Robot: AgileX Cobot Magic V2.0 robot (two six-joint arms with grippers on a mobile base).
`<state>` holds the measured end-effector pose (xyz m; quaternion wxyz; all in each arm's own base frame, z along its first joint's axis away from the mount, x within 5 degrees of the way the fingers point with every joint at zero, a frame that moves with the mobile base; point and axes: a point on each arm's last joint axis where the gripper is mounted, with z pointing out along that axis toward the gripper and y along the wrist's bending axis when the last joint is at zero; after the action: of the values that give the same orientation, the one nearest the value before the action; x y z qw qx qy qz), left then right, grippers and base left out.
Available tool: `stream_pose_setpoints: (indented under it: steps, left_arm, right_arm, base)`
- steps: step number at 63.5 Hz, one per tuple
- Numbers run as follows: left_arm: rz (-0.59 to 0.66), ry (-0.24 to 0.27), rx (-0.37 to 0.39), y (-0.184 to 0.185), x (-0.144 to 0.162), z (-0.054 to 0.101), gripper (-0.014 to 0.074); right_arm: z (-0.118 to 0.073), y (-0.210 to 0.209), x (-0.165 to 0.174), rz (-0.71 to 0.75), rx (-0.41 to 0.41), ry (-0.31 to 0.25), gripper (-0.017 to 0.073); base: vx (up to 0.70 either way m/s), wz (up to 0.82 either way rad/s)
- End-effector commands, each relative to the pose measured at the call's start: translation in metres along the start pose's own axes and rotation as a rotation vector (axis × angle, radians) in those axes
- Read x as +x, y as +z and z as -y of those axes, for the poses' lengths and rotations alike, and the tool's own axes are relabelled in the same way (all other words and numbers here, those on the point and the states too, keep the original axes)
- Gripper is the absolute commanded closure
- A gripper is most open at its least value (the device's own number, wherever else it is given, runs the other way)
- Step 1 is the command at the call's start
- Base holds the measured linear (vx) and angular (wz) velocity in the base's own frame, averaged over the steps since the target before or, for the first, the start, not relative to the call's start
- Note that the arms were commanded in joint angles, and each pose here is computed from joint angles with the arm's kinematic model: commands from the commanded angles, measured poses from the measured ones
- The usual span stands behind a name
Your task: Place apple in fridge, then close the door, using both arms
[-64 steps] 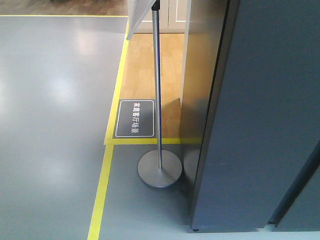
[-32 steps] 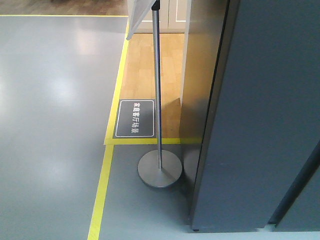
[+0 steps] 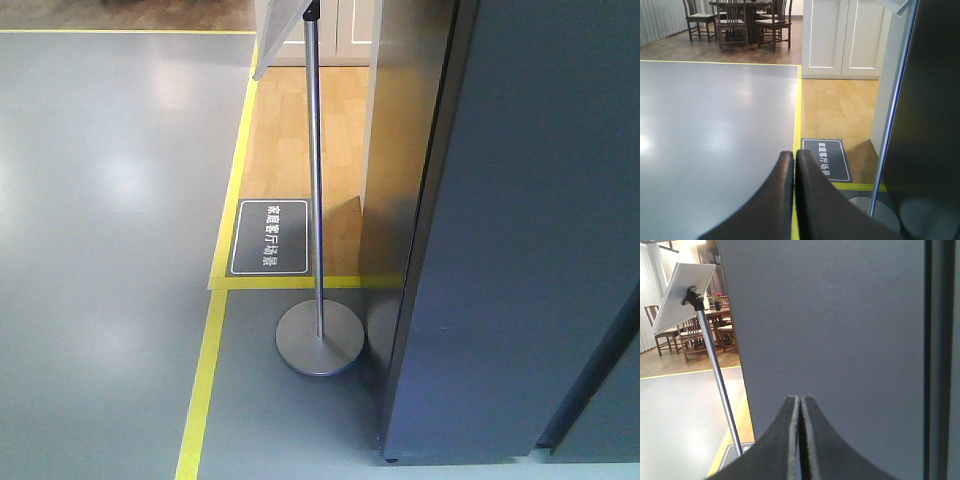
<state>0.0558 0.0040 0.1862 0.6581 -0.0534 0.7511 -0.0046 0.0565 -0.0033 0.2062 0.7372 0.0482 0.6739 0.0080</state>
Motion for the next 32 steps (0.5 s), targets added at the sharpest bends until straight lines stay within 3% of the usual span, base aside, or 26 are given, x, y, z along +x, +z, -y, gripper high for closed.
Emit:
stream_pose_setpoints:
  steps: [1,32]
  left_arm:
    - [0.061,-0.018,0.013,0.0006,0.0013,0.0005,0.0601]
    - [0.061,-0.018,0.013,0.0006,0.0013,0.0005,0.0601]
  right_arm:
    - [-0.0014,-0.0014,-0.0028,0.079,-0.017,-0.014,0.0563]
    - [-0.0014,-0.0014,-0.0028,0.079,-0.017,-0.014,0.0563]
  base:
    - [0.0,0.0]
    - [0.0,0.0]
